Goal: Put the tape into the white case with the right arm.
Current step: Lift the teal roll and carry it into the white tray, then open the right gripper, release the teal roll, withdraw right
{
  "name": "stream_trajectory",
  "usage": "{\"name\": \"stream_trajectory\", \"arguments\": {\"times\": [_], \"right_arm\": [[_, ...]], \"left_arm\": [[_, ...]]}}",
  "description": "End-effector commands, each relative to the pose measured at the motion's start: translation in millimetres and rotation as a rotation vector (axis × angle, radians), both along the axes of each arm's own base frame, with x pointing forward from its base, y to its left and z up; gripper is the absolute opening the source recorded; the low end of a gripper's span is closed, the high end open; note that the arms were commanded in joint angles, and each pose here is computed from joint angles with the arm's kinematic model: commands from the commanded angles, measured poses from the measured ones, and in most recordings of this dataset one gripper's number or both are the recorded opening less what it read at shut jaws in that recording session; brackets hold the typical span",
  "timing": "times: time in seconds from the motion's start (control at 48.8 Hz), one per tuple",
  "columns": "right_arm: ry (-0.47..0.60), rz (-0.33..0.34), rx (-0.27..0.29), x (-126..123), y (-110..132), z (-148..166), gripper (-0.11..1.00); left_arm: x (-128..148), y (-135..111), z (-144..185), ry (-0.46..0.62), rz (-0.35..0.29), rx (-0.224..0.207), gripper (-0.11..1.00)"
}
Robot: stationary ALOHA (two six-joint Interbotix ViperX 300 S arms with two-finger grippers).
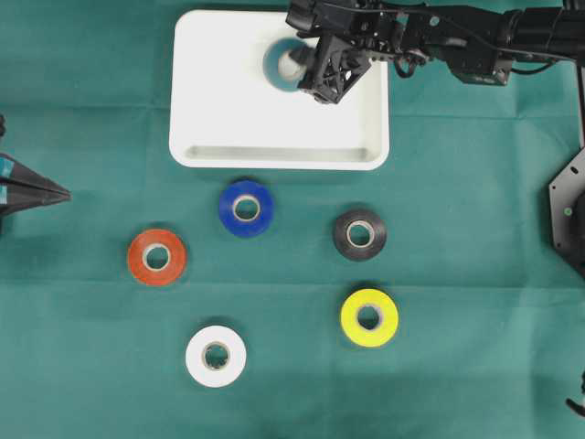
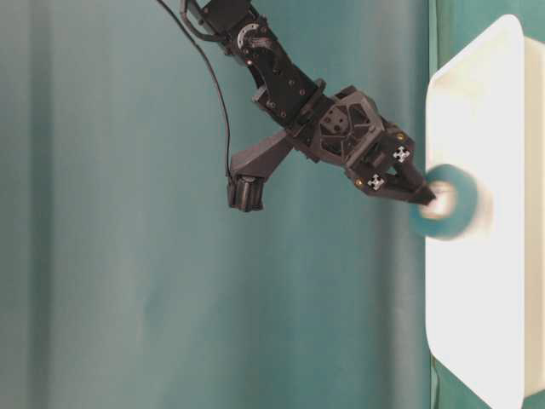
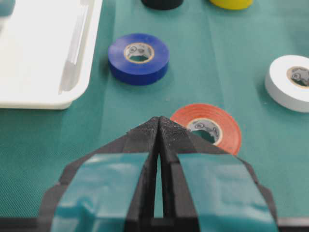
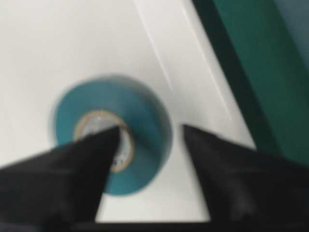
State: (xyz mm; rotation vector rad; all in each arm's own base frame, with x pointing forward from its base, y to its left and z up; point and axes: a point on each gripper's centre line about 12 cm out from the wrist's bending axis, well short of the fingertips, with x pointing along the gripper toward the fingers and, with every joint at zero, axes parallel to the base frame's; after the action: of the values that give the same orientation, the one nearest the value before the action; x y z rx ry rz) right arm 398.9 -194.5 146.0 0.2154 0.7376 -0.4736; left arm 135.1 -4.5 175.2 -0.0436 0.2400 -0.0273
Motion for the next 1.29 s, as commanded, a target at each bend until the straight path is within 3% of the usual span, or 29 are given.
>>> {"name": "stream_trajectory", "arguments": {"times": [0.0, 0.102, 0.143, 0.246, 0.594, 0.839, 1.269], "right_arm": [[-0.034, 0.008, -0.02, 2, 0, 11, 0.33], [-0.028, 0.015, -0.024, -1, 1, 8, 0.64], [-0.028, 0.017, -0.024, -3, 2, 8, 0.7], [-0.03, 0.019, -0.026, -10, 6, 10, 0.62], [-0.04, 0.022, -0.023, -61, 32, 23, 0.62], [-0.109, 0.051, -0.039, -95, 55, 28, 0.62], [-0.167, 0.08, -0.048, -150, 87, 21, 0.62]], "left_arm": [[1, 0, 4, -0.011, 0.003, 0.0, 0.0], [1, 0, 4, -0.011, 0.003, 0.0, 0.0], [1, 0, 4, -0.012, 0.003, 0.0, 0.0], [1, 0, 4, -0.012, 0.003, 0.0, 0.0], [1, 0, 4, -0.012, 0.004, -0.002, 0.0], [1, 0, 2, -0.011, 0.003, 0.0, 0.0], [-2, 1, 4, -0.043, 0.003, -0.001, 0.0]]}}
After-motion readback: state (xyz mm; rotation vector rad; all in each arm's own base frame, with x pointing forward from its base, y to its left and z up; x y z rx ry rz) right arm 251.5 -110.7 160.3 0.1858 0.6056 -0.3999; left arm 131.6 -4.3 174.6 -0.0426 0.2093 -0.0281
